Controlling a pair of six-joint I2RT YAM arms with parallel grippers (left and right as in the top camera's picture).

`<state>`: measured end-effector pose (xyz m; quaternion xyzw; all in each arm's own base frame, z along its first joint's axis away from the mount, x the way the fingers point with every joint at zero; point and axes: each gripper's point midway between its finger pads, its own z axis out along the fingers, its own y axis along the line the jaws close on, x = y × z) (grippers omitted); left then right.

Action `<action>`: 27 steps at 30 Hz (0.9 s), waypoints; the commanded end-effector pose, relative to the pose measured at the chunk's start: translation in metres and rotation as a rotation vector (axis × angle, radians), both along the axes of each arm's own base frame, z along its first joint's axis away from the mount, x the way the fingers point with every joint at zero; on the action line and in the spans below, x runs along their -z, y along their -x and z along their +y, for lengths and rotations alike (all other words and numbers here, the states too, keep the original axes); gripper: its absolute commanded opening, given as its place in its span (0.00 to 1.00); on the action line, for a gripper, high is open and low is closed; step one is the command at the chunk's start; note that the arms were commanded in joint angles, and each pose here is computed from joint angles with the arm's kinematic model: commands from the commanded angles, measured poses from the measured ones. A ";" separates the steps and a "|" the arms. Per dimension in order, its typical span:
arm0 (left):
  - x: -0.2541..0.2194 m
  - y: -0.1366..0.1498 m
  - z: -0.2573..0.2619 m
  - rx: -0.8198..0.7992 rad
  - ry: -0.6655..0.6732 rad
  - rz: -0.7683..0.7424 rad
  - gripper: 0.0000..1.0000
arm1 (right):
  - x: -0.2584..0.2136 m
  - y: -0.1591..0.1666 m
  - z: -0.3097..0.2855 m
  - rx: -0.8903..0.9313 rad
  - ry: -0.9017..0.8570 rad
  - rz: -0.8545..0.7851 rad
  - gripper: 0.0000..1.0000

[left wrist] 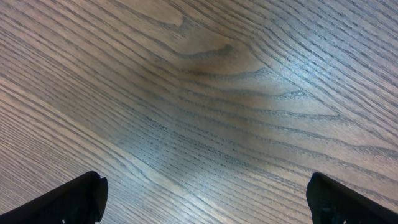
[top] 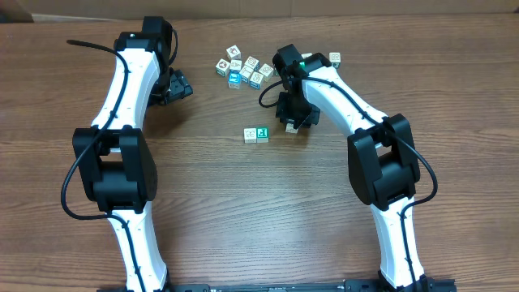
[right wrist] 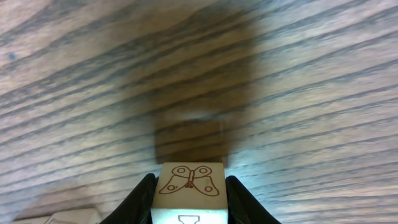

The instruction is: Form a horizontal line

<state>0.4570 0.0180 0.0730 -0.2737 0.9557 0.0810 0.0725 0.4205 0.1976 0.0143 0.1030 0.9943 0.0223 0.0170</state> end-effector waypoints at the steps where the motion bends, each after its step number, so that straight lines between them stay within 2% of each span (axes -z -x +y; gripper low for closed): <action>1: -0.015 -0.005 0.000 0.006 -0.009 -0.039 1.00 | -0.011 -0.001 0.008 0.000 -0.059 -0.006 0.30; 27: -0.015 -0.005 0.000 0.006 -0.009 -0.040 1.00 | -0.012 0.002 0.023 -0.026 -0.084 -0.009 0.30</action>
